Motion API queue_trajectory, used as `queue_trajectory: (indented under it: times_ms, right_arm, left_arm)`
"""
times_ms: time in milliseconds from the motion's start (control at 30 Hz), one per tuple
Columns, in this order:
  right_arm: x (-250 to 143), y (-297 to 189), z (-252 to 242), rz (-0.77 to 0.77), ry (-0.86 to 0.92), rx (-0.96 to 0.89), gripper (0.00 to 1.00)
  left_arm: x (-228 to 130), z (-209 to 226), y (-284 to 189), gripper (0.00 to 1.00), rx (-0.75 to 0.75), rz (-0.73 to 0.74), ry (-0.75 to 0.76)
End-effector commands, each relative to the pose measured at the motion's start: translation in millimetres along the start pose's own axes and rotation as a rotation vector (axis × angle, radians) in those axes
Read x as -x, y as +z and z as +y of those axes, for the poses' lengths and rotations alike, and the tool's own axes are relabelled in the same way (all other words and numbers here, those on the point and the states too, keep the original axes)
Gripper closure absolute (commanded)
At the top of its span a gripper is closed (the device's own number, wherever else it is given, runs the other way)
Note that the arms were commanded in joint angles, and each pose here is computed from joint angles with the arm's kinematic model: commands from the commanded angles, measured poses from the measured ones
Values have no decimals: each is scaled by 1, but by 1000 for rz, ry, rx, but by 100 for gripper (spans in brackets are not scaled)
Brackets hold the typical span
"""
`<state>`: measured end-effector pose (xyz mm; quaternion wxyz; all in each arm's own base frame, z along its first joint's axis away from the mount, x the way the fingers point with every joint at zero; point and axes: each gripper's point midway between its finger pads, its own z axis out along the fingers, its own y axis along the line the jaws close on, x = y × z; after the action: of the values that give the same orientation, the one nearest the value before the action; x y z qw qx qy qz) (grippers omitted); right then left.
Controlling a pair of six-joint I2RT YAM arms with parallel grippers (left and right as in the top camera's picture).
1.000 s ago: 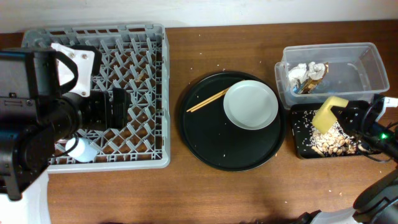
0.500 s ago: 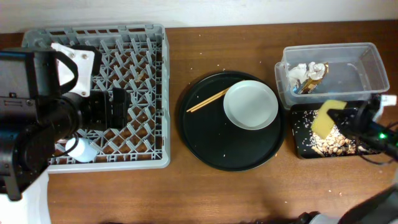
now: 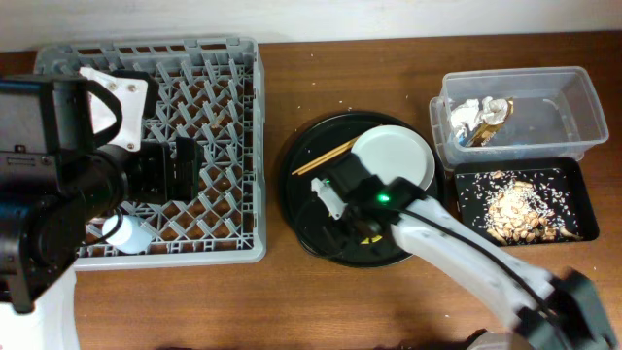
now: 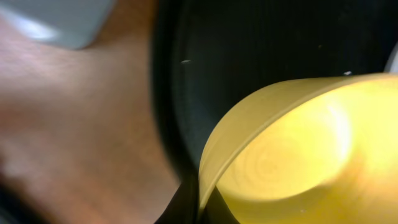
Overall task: Sort waste into correct bins and load items into the dishwasher rack
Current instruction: 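Set the empty yellow bowl back on the black round tray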
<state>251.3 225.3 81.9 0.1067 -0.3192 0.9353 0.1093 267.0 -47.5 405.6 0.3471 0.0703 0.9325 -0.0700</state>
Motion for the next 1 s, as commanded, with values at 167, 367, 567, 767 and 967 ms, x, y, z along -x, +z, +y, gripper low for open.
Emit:
queue_trajectory:
  times_ms: [167,367,567,767,967]
  right_arm:
    - [23,-29,-3,-78,138,-45,46]
    - [42,-64,0,-175,128,-45,30]
    - [47,-64,11,-189,119,13,12]
    - [52,-76,12,-230,113,16,2]
    - [62,-95,12,-316,87,7,2]
  left_arm:
    - [1,0,-1,1,2,-5,-7]
    - [1,0,-1,1,2,-5,-7]
    - [1,0,-1,1,2,-5,-7]
    - [1,0,-1,1,2,-5,-7]
    - [1,0,-1,1,2,-5,-7]
